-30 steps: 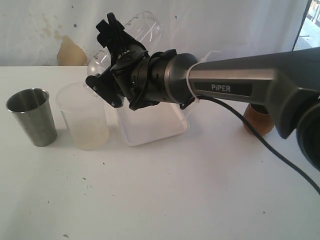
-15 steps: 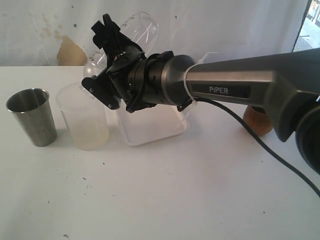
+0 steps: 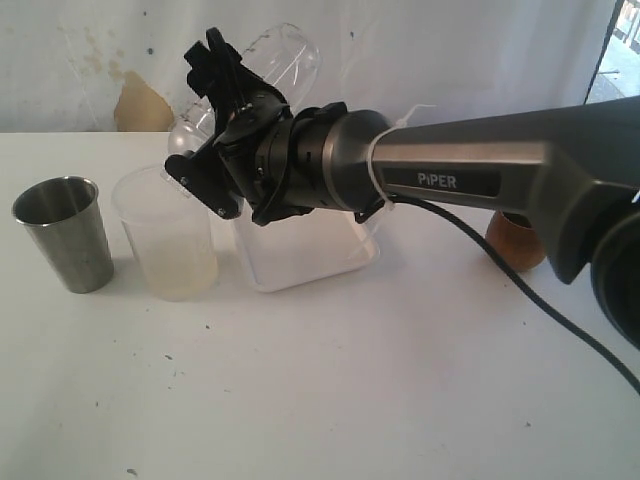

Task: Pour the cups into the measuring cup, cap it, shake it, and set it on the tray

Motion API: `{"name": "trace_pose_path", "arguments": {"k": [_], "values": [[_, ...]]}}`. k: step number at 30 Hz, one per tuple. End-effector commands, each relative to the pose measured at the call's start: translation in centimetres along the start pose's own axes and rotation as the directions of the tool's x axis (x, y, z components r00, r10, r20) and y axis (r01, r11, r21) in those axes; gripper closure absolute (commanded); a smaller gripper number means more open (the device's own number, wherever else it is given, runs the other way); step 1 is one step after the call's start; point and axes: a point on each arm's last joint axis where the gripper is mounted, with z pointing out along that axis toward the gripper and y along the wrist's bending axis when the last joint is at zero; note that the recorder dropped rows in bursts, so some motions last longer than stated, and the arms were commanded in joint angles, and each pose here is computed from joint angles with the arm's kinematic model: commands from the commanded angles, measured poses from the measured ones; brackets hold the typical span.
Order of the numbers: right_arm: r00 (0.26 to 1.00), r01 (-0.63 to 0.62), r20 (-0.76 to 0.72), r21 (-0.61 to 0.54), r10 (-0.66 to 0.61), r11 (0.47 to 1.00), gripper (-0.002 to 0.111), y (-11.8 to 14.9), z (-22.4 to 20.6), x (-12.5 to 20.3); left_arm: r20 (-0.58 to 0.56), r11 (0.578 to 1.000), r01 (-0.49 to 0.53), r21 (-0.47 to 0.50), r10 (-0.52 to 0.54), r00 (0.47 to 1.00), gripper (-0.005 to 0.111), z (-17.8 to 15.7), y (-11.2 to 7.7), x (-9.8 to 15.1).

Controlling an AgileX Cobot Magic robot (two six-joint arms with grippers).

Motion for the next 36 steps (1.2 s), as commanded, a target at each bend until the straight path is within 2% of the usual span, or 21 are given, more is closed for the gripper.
{"name": "trace_pose_path", "arguments": {"k": [1,11,16,36], "values": [[0.997,0.043,-0.071,0.003,-0.042,0.999,0.108,-0.5,-0.2,1.0,0.009,1.0,0.003,0.004,-0.003,1.0,0.106,0.0,0.0,0.0],[0.999,0.037,-0.007,0.027,-0.036,0.999,0.108,-0.8,-0.4,0.1,0.009,1.0,0.003,0.004,-0.003,1.0,0.106,0.0,0.0,0.0],[0.996,-0.071,0.05,0.038,0.069,0.997,0.108,-1.0,-0.4,-0.4,0.009,1.0,0.003,0.004,-0.003,1.0,0.106,0.0,0.0,0.0],[0.997,-0.084,0.001,0.028,0.084,0.996,0.108,-0.8,-0.4,0.1,0.009,1.0,0.003,0.004,-0.003,1.0,0.106,0.0,0.0,0.0]]}}
